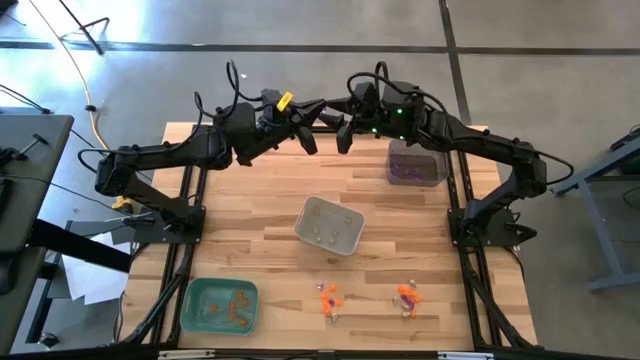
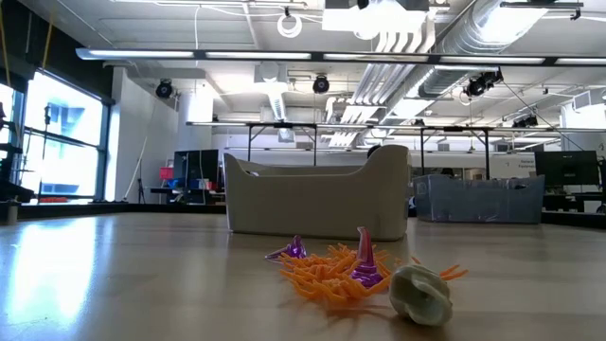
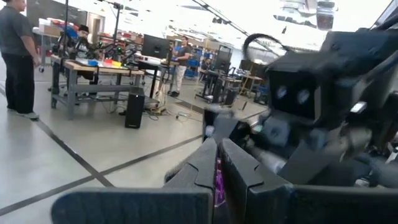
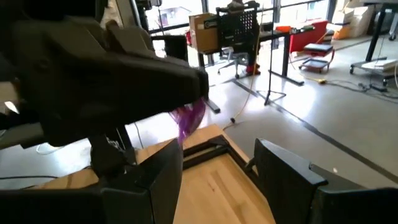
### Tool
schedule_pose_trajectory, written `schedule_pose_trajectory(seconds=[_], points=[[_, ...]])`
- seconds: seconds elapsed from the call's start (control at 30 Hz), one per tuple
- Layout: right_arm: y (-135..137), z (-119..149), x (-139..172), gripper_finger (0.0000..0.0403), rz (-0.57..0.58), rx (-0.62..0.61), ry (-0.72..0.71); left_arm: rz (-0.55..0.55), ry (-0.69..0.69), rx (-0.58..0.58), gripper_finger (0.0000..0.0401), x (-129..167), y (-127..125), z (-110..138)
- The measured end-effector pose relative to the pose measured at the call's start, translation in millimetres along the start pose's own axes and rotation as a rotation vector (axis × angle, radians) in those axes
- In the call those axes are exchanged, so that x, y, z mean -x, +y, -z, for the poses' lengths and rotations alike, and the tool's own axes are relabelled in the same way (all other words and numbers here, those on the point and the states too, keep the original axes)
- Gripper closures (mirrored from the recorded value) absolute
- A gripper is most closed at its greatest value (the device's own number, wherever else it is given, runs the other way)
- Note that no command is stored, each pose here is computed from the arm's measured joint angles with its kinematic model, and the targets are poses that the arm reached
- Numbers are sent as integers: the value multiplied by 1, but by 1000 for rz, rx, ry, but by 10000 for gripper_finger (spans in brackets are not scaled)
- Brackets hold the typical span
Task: Sort Halloween decoration
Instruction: Put the violet witch hat toy into the black bin
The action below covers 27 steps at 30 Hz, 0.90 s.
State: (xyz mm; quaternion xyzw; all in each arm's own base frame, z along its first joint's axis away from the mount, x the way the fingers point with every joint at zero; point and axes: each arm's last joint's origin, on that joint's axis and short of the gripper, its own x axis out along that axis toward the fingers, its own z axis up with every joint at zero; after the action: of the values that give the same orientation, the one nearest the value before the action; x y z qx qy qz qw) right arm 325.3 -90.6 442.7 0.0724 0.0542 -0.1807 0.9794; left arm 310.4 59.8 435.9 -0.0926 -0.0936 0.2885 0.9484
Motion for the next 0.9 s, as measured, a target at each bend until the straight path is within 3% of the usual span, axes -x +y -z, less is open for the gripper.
schedule_pose_trajectory(seconds=[0.9], points=[[-3,2,-7,208,1,23,-13,34,83,-14,401,3,-4,6]])
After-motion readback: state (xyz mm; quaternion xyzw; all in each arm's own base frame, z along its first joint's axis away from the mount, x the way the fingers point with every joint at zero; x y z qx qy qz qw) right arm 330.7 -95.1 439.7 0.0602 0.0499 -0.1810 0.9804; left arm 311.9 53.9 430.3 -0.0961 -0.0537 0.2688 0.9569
